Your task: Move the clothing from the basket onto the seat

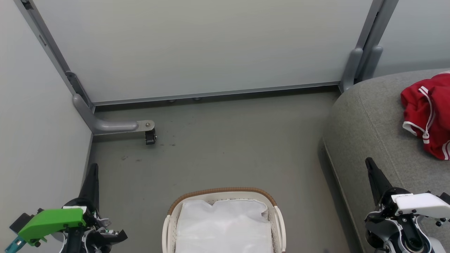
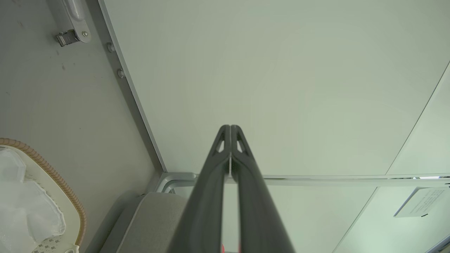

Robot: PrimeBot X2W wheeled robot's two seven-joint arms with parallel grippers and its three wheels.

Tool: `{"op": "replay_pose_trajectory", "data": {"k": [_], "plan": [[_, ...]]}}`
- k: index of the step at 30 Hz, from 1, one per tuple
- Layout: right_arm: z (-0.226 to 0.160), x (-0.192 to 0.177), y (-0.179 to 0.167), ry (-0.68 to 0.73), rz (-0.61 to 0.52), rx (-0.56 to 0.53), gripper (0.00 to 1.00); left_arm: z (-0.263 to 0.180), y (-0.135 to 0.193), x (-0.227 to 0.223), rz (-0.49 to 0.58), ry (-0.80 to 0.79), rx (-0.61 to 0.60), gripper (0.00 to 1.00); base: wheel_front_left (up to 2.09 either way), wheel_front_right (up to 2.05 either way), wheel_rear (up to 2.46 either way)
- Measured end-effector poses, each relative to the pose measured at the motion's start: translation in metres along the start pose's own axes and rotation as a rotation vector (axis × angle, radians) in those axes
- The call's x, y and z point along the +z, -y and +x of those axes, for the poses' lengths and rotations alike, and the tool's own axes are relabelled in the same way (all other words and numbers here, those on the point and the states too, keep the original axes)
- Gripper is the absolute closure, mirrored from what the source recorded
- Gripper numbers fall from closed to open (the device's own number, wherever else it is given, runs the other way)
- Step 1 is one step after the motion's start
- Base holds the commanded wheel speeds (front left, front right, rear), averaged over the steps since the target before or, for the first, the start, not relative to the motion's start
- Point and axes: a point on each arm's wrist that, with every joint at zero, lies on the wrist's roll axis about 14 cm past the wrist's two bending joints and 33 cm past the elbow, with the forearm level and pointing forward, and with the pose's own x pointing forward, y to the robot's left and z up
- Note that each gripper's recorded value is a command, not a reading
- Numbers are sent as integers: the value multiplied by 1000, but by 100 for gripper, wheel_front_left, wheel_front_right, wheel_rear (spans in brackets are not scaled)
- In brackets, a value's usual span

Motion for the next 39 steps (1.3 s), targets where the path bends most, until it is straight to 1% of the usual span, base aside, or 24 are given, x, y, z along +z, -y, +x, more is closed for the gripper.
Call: {"op": "replay_pose_trajectory", "data": {"k": [39], "plan": [[0,0,0,0,0,0,100,0,0,0,-1,1,0,100,0,0,0]]}}
